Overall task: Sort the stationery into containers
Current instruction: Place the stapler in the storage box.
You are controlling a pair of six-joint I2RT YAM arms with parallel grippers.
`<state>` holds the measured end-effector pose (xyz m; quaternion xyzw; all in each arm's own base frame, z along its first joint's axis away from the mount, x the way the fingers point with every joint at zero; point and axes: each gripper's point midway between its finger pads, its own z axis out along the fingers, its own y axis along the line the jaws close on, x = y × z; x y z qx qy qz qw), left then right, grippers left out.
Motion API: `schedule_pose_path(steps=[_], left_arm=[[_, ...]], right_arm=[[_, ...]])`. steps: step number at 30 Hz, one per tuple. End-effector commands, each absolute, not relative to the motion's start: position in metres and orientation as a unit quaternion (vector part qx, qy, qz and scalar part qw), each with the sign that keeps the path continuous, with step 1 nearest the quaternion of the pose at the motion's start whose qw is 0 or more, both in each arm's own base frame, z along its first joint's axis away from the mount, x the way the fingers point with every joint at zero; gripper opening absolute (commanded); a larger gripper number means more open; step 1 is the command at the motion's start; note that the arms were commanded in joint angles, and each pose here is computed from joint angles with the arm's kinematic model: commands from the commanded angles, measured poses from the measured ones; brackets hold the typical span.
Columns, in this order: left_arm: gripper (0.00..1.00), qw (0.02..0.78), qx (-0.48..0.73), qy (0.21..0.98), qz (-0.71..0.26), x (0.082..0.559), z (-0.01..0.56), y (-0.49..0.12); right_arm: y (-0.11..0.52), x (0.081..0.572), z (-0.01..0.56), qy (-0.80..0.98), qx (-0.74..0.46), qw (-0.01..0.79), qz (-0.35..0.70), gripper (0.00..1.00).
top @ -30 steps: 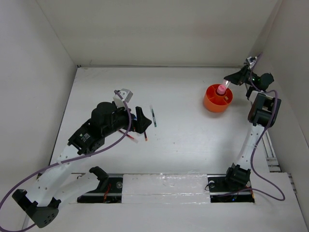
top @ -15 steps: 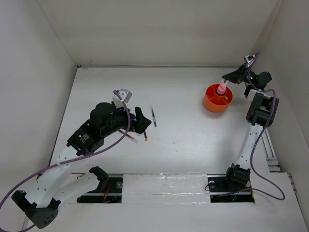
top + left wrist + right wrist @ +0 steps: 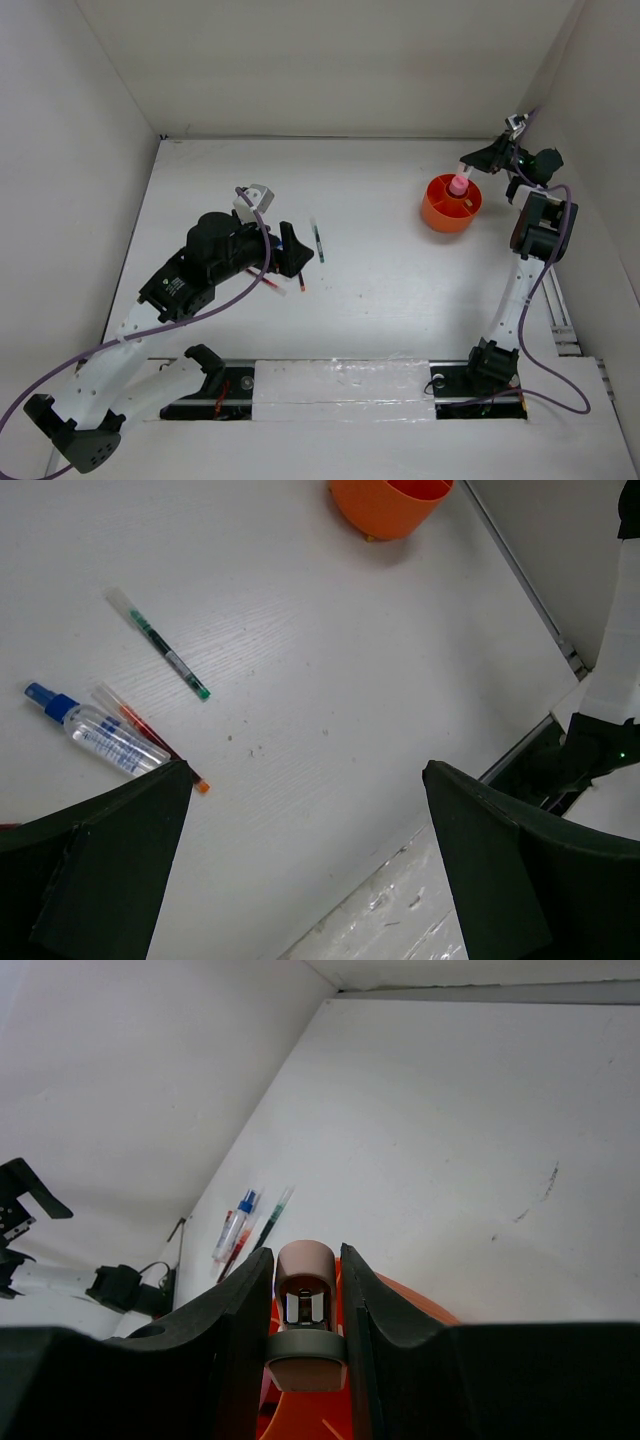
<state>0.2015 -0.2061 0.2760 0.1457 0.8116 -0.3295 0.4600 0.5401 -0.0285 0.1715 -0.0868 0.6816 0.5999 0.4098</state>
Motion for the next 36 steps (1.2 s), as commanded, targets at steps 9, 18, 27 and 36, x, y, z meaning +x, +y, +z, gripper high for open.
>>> schedule_pose_path(steps=[9,18,27,36], left_arm=[[1.00,0.475,0.157,0.793,-0.348,0.200,0.288,-0.210],[1.00,0.473,0.160,0.792,-0.351,0.199,0.288,-0.211],[1.00,0.475,0.164,0.791,-0.348,0.199,0.288,-0.211],[1.00,0.473,0.166,0.791,-0.352,0.198,0.288,-0.212]], right_arm=[[-0.025,0.532,0.214,0.603,-0.264,0.577,0.483,0.00],[-0.035,0.531,0.212,0.607,-0.250,0.582,0.480,0.00],[-0.032,0.526,0.206,0.604,-0.257,0.588,0.472,0.00],[-0.031,0.521,0.204,0.605,-0.270,0.587,0.465,0.10]])
